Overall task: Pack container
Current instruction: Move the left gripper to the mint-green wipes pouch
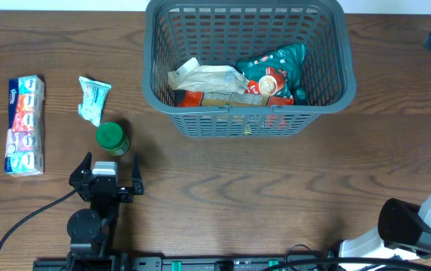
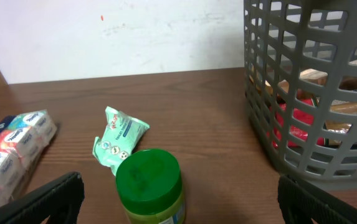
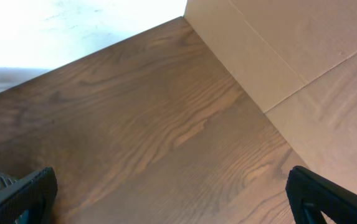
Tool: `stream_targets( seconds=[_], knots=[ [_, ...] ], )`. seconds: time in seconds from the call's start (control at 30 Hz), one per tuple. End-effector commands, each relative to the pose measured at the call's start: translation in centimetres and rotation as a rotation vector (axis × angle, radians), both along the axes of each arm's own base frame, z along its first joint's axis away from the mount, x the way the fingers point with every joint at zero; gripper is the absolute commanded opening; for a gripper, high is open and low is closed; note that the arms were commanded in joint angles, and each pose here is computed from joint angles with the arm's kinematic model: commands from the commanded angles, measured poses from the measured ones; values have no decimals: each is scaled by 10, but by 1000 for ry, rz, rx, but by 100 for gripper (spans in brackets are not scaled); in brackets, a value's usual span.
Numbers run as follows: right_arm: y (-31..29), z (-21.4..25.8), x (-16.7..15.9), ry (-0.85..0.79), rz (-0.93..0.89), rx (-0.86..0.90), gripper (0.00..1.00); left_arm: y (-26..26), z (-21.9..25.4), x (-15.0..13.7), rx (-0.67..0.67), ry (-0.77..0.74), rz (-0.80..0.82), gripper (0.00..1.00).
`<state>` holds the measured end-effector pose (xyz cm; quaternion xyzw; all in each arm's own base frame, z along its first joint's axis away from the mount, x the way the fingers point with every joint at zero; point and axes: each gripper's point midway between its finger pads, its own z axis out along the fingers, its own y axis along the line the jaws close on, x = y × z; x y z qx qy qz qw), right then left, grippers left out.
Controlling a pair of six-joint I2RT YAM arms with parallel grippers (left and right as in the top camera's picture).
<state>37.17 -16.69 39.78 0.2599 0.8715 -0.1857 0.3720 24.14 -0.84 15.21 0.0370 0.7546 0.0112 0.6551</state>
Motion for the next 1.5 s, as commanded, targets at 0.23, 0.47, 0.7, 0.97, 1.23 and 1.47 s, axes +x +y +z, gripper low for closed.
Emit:
stream_targets(
  seconds=[0.23,0.47,0.7,0.97,1.23,1.47],
  knots=[
    [-2,0,-2,-5,-18,10,99,-1,8,1,-184,-23,16,99],
    [-2,0,-2,-5,-19,9,99,10,67,0,-201,14,88,99],
    [-2,0,-2,-5,-19,9,99,14,126,29,-157,295,146,99],
    [-2,0,-2,-5,-19,9,99,12,170,87,-143,395,153,98],
    [-2,0,-2,-5,-19,9,99,11,141,100,-121,499,155,99],
    [-2,-1,-2,-5,-19,9,99,24,104,118,-81,725,181,98]
  ],
)
